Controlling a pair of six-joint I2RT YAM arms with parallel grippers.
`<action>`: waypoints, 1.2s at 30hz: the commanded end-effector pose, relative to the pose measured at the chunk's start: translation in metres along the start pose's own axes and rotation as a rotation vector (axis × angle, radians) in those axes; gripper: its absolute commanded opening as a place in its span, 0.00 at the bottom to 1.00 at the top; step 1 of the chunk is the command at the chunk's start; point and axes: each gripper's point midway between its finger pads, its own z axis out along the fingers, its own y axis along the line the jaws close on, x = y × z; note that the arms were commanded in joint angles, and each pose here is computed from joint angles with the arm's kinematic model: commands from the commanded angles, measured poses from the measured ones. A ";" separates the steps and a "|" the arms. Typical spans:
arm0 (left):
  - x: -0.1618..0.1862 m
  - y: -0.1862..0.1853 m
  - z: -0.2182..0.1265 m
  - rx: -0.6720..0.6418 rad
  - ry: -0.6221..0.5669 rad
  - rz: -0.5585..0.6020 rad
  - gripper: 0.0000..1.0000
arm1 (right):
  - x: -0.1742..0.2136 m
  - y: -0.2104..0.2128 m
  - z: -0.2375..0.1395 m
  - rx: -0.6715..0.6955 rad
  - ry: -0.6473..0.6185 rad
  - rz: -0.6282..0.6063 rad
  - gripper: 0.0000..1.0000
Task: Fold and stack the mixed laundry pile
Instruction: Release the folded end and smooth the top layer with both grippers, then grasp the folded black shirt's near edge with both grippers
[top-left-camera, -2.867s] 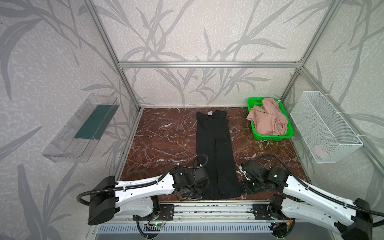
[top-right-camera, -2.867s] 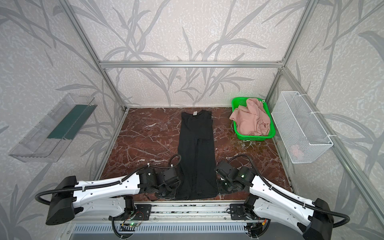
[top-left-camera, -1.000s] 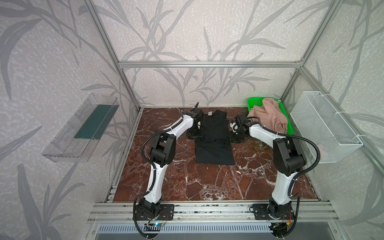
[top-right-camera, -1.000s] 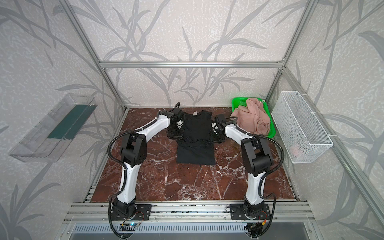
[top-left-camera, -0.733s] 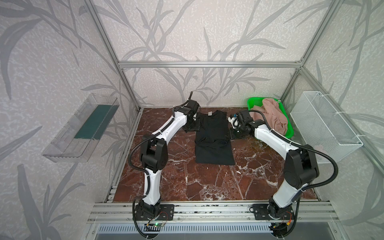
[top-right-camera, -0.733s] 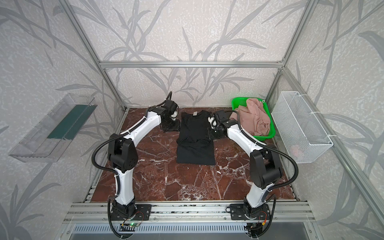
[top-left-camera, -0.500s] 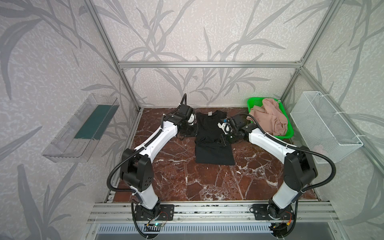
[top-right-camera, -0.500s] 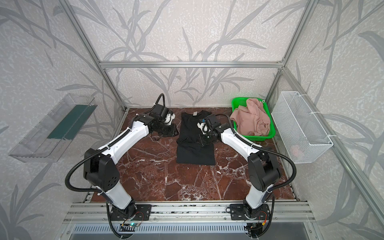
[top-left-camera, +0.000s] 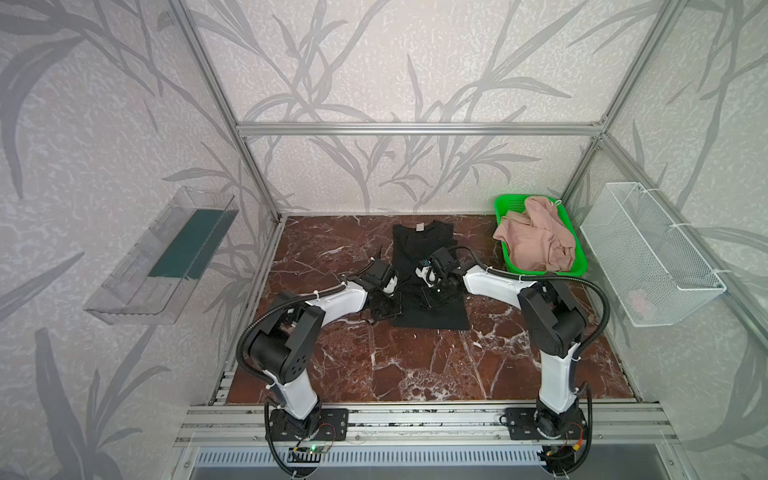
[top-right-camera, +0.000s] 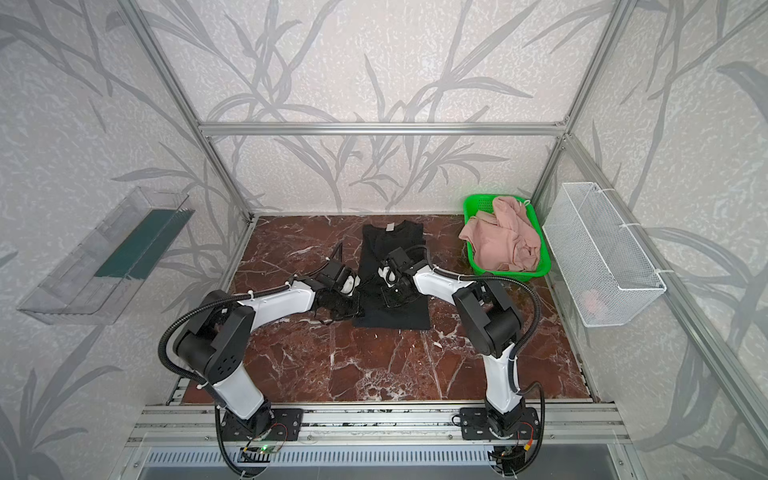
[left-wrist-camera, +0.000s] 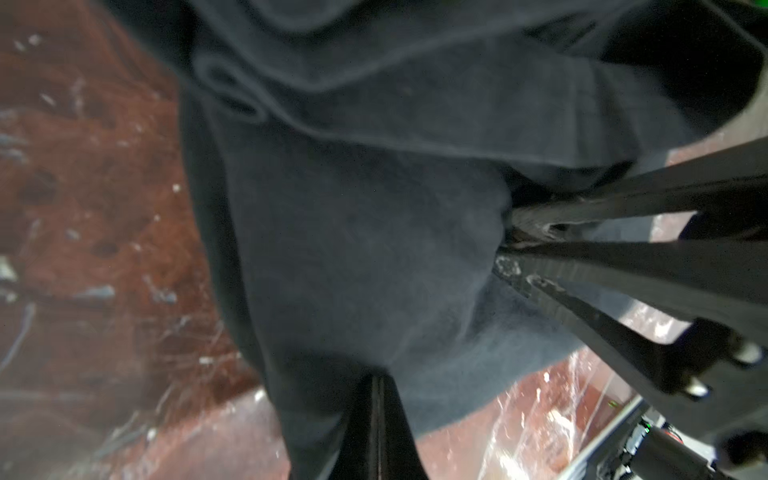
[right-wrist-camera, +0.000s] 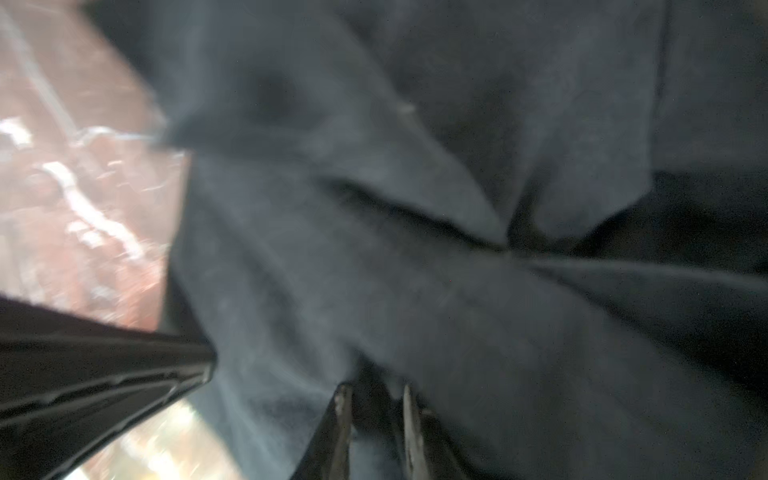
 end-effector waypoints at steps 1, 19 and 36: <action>-0.001 0.007 0.004 -0.013 -0.032 -0.032 0.00 | -0.034 -0.016 -0.003 0.096 -0.100 0.006 0.23; 0.028 0.024 -0.008 -0.034 -0.018 -0.054 0.00 | -0.121 -0.058 -0.028 0.197 -0.251 -0.016 0.21; 0.008 0.011 -0.051 -0.122 -0.053 0.014 0.54 | 0.050 -0.064 -0.109 0.178 -0.015 0.166 0.63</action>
